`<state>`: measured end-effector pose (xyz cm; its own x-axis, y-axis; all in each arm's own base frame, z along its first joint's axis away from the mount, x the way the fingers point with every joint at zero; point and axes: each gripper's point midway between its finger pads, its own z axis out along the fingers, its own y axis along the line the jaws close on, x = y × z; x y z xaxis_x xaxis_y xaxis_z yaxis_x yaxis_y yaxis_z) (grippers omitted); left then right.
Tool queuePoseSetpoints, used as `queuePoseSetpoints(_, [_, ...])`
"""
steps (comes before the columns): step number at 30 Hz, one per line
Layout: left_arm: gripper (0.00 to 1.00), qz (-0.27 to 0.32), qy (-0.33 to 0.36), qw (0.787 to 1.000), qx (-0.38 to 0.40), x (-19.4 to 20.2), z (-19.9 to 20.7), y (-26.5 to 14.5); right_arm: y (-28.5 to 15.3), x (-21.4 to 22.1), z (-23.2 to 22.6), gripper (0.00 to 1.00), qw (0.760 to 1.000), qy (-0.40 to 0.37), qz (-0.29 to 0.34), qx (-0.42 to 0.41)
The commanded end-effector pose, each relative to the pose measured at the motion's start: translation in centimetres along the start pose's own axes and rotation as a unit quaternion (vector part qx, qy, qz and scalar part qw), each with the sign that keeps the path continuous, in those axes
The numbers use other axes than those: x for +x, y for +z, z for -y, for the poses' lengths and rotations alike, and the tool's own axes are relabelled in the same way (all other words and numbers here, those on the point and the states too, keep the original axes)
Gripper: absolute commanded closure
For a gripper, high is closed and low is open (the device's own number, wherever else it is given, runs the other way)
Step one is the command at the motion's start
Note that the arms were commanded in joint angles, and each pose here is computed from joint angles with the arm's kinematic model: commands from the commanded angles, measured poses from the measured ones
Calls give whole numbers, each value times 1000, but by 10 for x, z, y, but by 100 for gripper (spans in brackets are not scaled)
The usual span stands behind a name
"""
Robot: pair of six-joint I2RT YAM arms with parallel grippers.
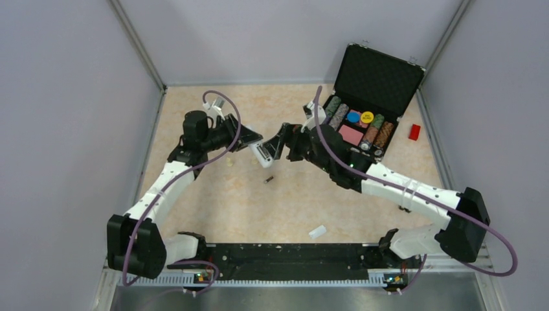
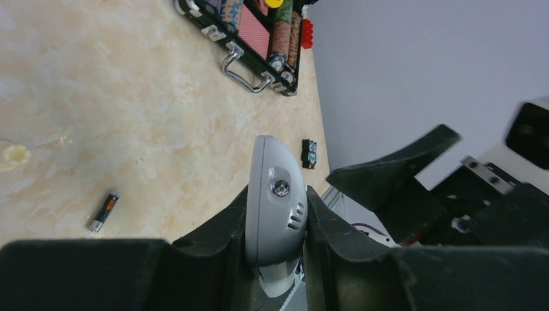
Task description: Load the batteries into the remote control
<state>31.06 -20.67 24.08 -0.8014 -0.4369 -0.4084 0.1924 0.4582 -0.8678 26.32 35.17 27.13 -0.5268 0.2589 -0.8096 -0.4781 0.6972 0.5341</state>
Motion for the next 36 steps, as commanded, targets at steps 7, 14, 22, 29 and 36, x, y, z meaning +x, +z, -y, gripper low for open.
queuePoseSetpoints(7, [100, 67, 59, 994, 69, -32, 48, -9, -6, -19, -2, 1, 944, 328, -25, -5])
queuePoseSetpoints(14, [100, 74, 36, 994, 68, -36, 50, -9, 16, -6, -24, 1, 904, 417, -67, -65])
queuePoseSetpoints(22, [100, 82, 41, 993, 74, -39, 56, -11, 25, -2, -24, 4, 883, 459, -67, -74])
queuePoseSetpoints(29, [100, 78, 45, 993, 79, -36, 57, -12, 29, 3, -19, 6, 873, 477, -68, -76])
queuePoseSetpoints(36, [100, 64, 65, 992, 85, -30, 57, -13, 34, 11, -17, 18, 860, 498, -81, -76])
